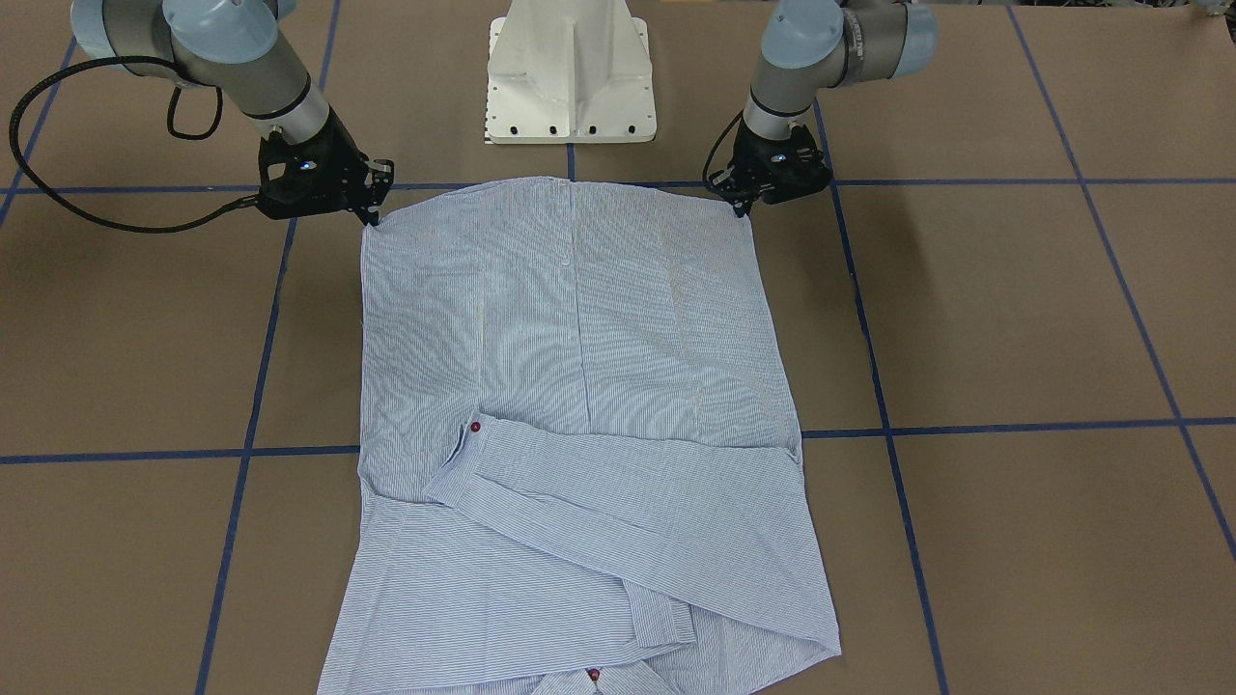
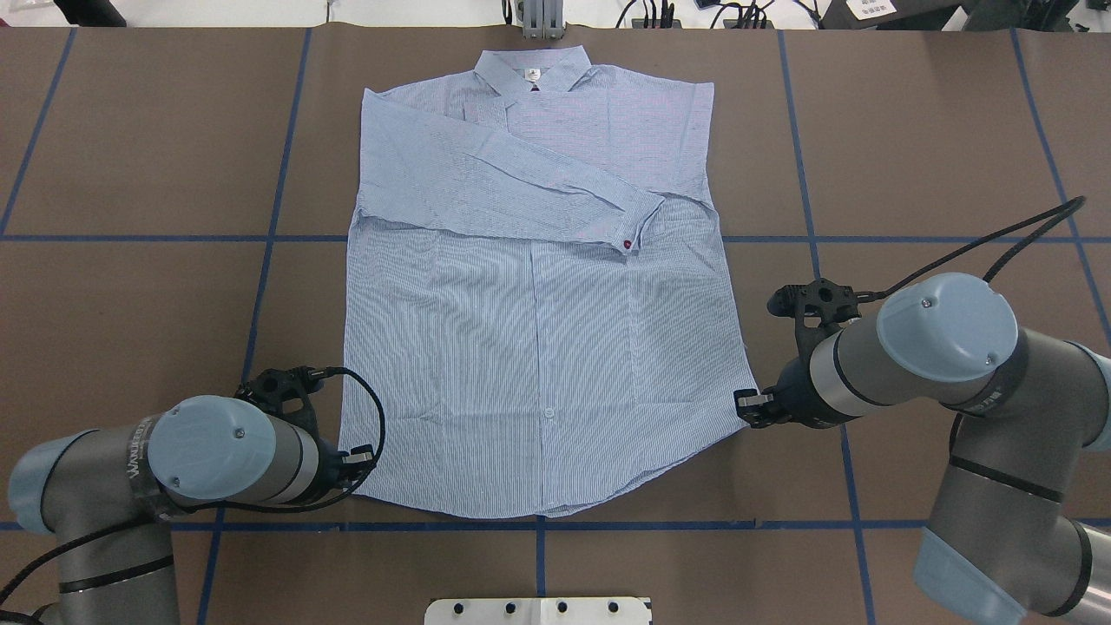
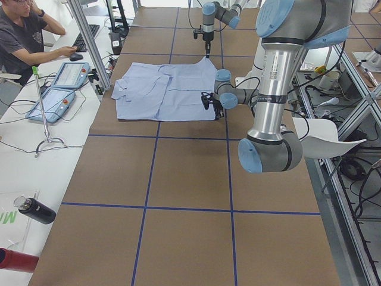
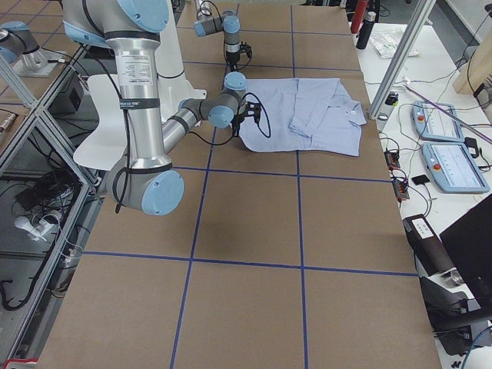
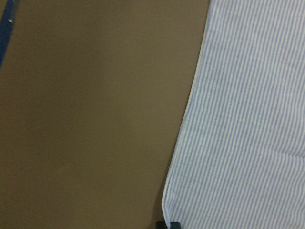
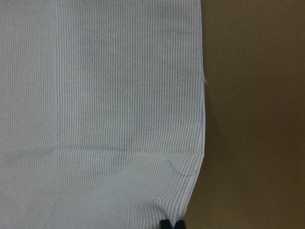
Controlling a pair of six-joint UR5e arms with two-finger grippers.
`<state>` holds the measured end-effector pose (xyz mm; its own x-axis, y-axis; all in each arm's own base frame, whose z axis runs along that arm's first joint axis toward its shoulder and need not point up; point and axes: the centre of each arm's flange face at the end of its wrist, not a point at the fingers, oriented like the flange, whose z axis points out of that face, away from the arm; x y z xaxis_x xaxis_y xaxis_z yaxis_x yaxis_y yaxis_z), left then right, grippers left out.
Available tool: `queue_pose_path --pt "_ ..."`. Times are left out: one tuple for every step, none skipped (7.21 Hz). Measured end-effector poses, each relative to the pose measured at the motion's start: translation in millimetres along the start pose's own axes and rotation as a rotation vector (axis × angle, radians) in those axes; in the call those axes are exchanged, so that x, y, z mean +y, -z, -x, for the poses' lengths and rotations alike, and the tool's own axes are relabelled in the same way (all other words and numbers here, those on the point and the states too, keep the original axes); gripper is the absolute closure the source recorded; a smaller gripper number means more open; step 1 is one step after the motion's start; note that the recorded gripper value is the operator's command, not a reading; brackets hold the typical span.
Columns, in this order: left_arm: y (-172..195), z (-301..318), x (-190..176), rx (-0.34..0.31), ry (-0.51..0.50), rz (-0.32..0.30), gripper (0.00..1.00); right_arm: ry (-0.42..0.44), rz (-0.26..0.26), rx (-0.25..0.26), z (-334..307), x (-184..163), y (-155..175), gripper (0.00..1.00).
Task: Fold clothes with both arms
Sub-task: 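Grasp the hem corners with both grippers and lift them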
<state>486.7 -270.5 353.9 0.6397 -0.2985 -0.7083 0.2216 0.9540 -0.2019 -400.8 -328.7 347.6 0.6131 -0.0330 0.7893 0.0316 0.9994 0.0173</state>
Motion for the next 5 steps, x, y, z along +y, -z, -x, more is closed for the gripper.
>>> queue_pose_path --pt "16.6 -3.4 1.5 0.030 -0.003 0.002 1.00 -0.001 -0.001 -0.002 0.4 -0.1 1.3 1.00" --pt "39.0 -6.4 4.7 0.059 -0.007 0.004 1.00 -0.010 0.000 -0.010 1.9 0.7 4.3 1.00" --pt "63.5 -10.1 10.4 0.071 -0.009 0.012 1.00 -0.026 0.011 -0.024 3.5 2.1 9.5 1.00" --pt "87.4 -12.2 17.8 0.077 -0.012 0.033 1.00 -0.038 0.035 -0.046 3.3 4.1 18.9 1.00" --pt "103.2 -12.1 24.5 0.081 -0.017 0.058 1.00 -0.045 0.060 -0.066 -2.3 10.3 32.2 1.00"
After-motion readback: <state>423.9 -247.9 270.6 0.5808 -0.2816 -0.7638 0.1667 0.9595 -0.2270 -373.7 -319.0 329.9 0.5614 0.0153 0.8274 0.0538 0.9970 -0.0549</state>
